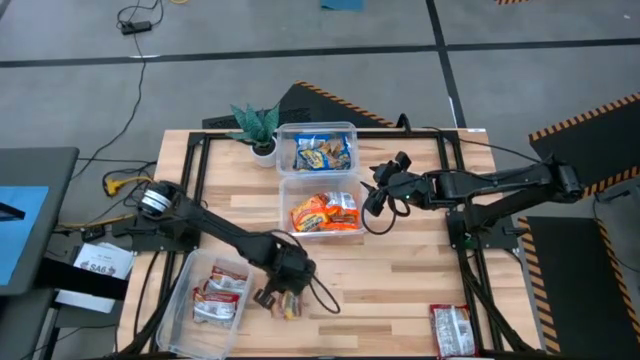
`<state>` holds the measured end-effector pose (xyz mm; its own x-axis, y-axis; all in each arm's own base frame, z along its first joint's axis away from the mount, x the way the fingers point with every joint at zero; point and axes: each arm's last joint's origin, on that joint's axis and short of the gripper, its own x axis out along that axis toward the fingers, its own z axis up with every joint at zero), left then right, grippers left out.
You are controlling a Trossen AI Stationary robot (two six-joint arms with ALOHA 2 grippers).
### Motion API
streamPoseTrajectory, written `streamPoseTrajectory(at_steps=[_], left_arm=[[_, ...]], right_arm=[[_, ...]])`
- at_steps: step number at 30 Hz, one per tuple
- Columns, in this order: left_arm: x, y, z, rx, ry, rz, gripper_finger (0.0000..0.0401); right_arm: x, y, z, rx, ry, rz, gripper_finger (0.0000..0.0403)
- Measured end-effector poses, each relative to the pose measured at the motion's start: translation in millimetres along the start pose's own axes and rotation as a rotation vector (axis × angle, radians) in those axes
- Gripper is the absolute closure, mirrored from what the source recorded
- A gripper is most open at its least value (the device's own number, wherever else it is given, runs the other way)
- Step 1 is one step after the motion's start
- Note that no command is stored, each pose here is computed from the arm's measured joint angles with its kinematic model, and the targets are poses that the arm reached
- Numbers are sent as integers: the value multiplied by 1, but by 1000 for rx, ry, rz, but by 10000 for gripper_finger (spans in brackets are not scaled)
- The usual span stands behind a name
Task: Sort Maruchan noodles
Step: Put the red noodle pack into the bottom transparent bin
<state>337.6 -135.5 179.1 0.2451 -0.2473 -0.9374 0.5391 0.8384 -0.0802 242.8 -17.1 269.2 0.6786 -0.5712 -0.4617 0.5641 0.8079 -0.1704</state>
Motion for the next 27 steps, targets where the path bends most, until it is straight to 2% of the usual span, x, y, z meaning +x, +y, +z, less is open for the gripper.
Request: streamPoseTrajectory(at_steps=[5,10,15,18,21,24,27], left_arm=[[-46,1,6,-7,-141,38,401],[-101,-8,-2,-57,-262,65,401],[-159,-27,-21,-171,-390,89,401],[-189,-43,-38,-286,-446,44,401],[-206,-60,-58,-453,-418,-8,401],[-212,-80,-78,-625,-307,-60,401],[-210,-96,-91,-724,-195,-45,401]], right_arm=[[0,0,0,0,0,0,148],[0,0,0,-1,2,0,148],[0,0,0,-1,1,0,148],[0,0,0,0,1,0,148],[0,0,0,0,1,0,148],[0,0,0,0,1,0,148],[0,0,0,0,1,0,148]])
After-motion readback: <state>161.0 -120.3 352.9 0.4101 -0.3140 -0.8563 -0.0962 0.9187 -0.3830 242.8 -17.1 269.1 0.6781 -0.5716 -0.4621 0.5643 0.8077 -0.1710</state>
